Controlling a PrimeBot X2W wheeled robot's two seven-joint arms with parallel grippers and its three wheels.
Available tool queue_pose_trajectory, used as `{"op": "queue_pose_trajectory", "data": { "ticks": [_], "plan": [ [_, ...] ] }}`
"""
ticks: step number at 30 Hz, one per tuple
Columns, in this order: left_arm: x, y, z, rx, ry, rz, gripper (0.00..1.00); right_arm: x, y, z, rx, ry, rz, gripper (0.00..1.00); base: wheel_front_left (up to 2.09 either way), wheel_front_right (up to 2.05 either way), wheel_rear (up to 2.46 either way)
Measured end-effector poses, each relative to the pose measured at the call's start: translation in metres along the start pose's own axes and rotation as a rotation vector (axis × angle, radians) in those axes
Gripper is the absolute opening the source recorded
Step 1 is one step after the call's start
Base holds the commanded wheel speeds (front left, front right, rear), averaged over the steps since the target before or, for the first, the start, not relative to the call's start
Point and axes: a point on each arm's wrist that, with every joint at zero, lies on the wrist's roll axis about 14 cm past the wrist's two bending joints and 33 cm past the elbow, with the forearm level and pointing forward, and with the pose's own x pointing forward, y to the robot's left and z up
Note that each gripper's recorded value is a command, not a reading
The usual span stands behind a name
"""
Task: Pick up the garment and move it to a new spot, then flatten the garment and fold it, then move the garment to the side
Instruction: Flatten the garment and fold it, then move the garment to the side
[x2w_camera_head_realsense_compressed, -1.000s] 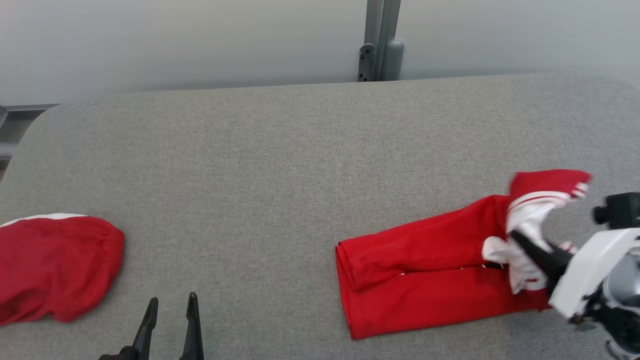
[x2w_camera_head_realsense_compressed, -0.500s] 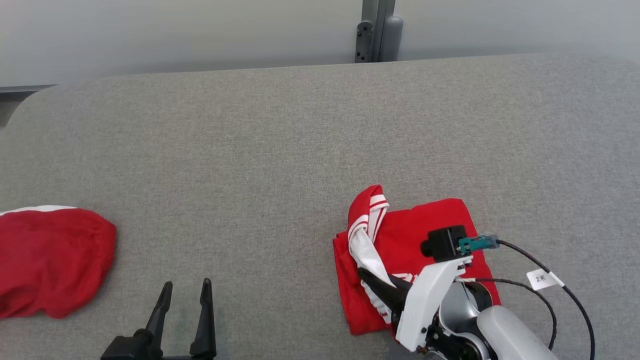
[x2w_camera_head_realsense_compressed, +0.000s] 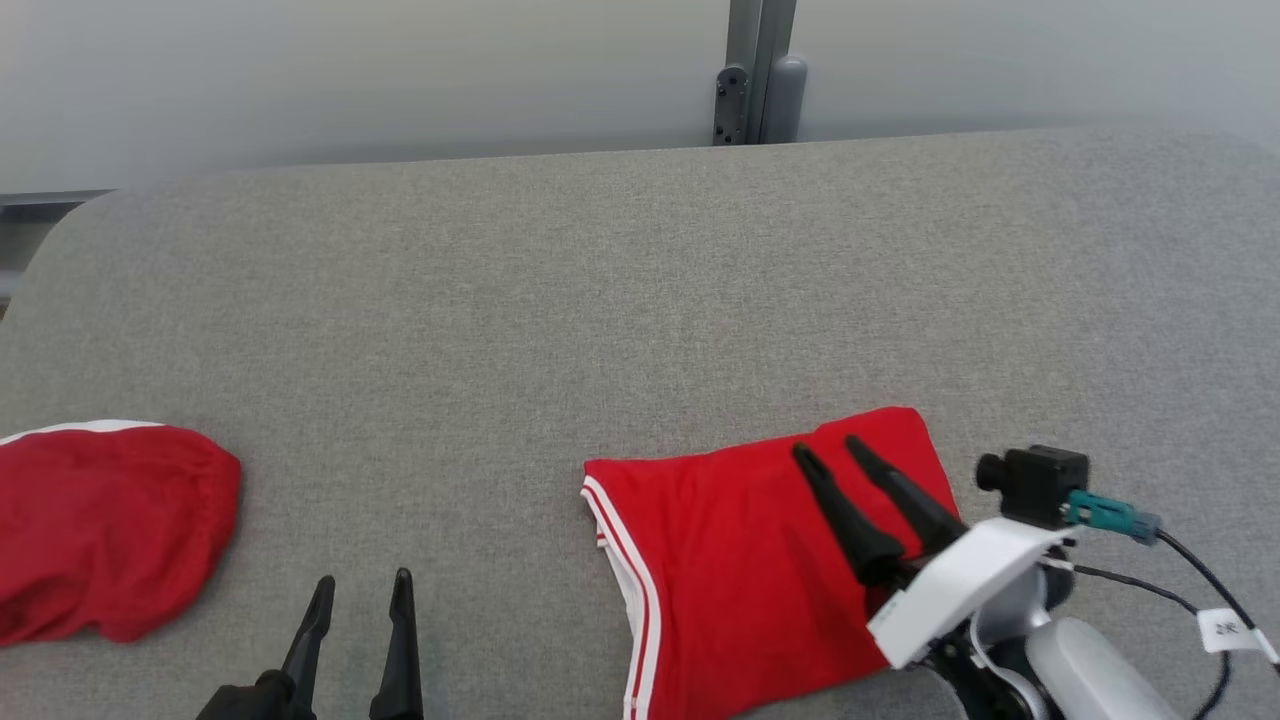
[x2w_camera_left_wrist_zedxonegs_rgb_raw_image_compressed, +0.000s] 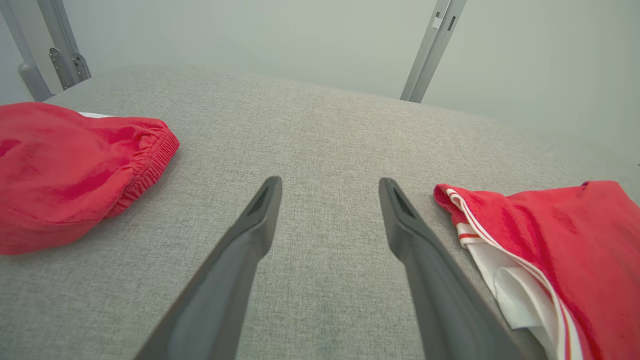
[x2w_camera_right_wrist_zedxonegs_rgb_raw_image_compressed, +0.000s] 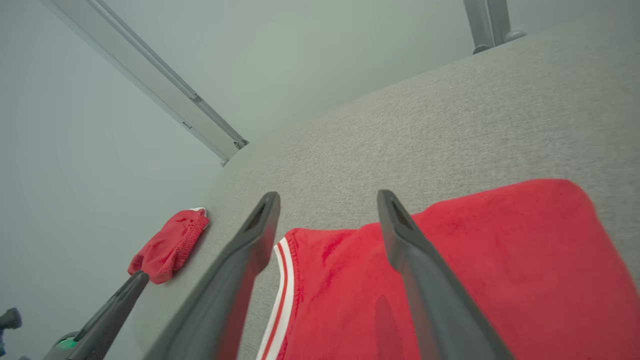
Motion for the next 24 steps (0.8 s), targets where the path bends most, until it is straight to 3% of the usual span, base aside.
{"op": "queue_pose_trajectory", "data": {
  "ticks": [7, 9, 15, 24],
  "plan": [
    [-0.001, -0.005, 0.018, 0.031, -0.058, -0.021, 1.00, -0.065, -0.086, 0.037, -0.459, -0.108, -0.236, 1.00, 0.00, 0.00, 0.00],
    [-0.003, -0.006, 0.024, 0.033, -0.079, -0.023, 1.00, -0.083, -0.104, 0.044, -0.545, -0.125, -0.295, 1.00, 0.00, 0.00, 0.00],
    [-0.012, -0.009, 0.034, 0.036, -0.115, -0.026, 1.00, -0.126, -0.138, 0.052, -0.615, -0.142, -0.470, 1.00, 0.00, 0.00, 0.00],
    [-0.017, -0.006, 0.037, 0.046, -0.129, -0.013, 1.00, -0.125, -0.127, 0.043, -0.557, -0.174, -0.474, 1.00, 0.00, 0.00, 0.00]
  ]
}}
